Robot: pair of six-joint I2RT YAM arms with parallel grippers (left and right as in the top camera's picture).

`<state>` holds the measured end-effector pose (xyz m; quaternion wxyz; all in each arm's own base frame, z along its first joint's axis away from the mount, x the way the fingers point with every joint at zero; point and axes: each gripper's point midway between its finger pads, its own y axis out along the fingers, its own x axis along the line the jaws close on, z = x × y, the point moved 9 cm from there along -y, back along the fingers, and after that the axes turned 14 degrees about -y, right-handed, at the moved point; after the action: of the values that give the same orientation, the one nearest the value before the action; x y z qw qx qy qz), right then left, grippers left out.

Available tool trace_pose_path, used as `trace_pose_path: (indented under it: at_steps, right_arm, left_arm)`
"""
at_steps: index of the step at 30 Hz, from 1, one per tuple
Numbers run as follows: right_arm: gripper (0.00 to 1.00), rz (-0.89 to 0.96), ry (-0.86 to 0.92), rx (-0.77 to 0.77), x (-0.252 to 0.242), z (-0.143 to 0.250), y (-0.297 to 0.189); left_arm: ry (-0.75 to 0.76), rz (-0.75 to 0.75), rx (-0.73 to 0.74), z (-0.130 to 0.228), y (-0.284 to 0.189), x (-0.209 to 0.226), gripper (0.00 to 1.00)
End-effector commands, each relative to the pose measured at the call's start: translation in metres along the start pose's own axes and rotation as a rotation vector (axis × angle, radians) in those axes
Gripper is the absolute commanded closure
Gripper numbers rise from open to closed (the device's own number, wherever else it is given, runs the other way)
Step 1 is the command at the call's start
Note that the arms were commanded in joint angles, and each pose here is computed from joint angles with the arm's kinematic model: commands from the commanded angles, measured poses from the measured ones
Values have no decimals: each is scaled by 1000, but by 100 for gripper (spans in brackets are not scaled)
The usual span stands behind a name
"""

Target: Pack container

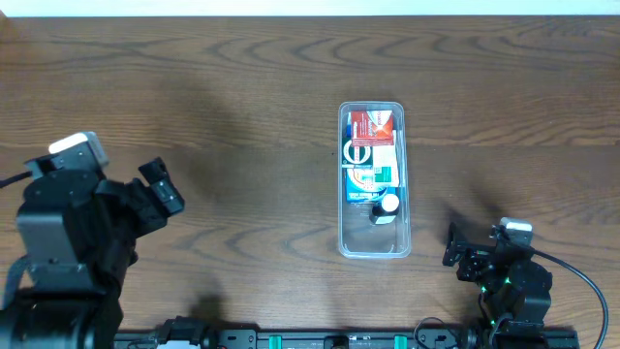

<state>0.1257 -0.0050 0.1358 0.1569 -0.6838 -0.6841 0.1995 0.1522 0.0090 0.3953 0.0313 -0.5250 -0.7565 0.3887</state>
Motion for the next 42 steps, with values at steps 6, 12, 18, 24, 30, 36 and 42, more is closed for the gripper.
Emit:
trace_pose_path:
  at_steps: [6,12,18,24,30,36,42]
  right_arm:
    - [1,-8,-14,-3,1,0,0]
    - [1,-8,-14,-3,1,0,0]
    - [1,-8,-14,-3,1,0,0]
    - [1,-8,-14,-3,1,0,0]
    - [1,-8,-14,-3,1,0,0]
    - [1,-8,-14,-3,1,0,0]
    - [1,-8,-14,-3,1,0,0]
  left_arm:
    - [10,93,-103,23,13,12,2]
    - [17,132,-149,56,25,32,2]
    - [9,188,-216,81,31,47,2]
    - [3,209,-247,105,37,63,2]
    - [2,218,-251,121,46,72,2]
    - [-4,250,-286,130,49,77,2]
    - [-3,258,-286,140,60,81,2]
